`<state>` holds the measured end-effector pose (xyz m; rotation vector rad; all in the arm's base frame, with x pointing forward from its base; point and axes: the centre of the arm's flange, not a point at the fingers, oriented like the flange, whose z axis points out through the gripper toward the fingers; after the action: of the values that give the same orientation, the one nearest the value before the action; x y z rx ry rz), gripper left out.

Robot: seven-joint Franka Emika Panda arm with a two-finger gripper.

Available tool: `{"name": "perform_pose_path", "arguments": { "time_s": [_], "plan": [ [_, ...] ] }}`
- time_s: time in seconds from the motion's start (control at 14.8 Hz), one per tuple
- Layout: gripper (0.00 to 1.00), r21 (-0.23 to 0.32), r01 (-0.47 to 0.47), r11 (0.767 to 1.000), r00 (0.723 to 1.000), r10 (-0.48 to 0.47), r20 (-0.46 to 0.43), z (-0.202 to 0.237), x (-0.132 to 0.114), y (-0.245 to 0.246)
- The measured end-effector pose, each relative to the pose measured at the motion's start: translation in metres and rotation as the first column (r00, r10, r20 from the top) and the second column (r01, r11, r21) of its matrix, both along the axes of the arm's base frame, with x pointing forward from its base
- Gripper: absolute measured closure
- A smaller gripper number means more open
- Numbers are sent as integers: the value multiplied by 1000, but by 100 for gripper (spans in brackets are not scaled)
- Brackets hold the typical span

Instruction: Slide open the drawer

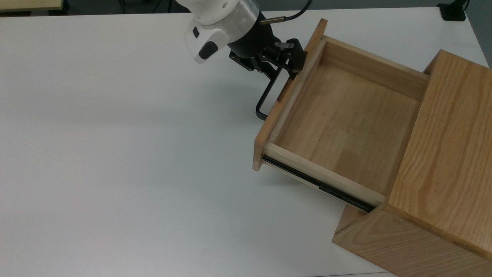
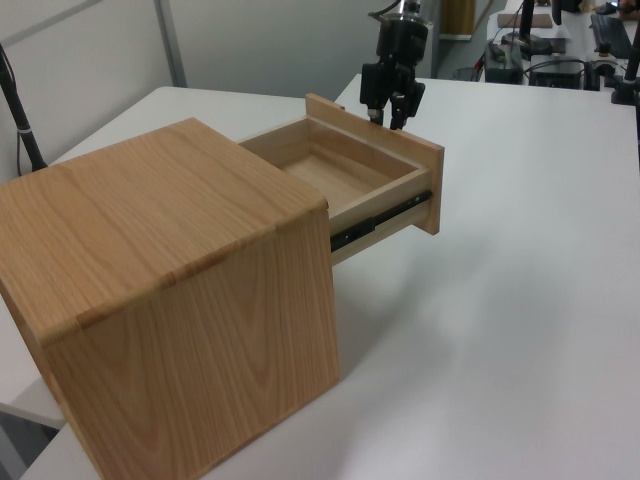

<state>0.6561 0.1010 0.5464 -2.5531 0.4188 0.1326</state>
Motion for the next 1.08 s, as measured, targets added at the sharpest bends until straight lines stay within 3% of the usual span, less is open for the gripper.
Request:
{"name": "perform_pose_path", "arguments": {
  "time_s": [0.13,0.27,0.34,0.47,0.54,0.81,1.08],
  "plan": [
    [49,0,-7,1000,1000,7,-16,-1,-2,-7],
    [40,-10,-18,1000,999,17,-36,-4,-4,-9],
    [40,-10,-18,1000,999,18,-37,-4,-4,-9],
    [18,-36,-25,999,998,23,-53,-8,-6,-13],
    [2,-61,-28,998,998,25,-55,-9,-6,-17],
    [0,-179,-73,981,997,72,-11,14,-18,-37],
    [0,-224,-100,969,990,120,76,54,-34,-79]
  ]
}}
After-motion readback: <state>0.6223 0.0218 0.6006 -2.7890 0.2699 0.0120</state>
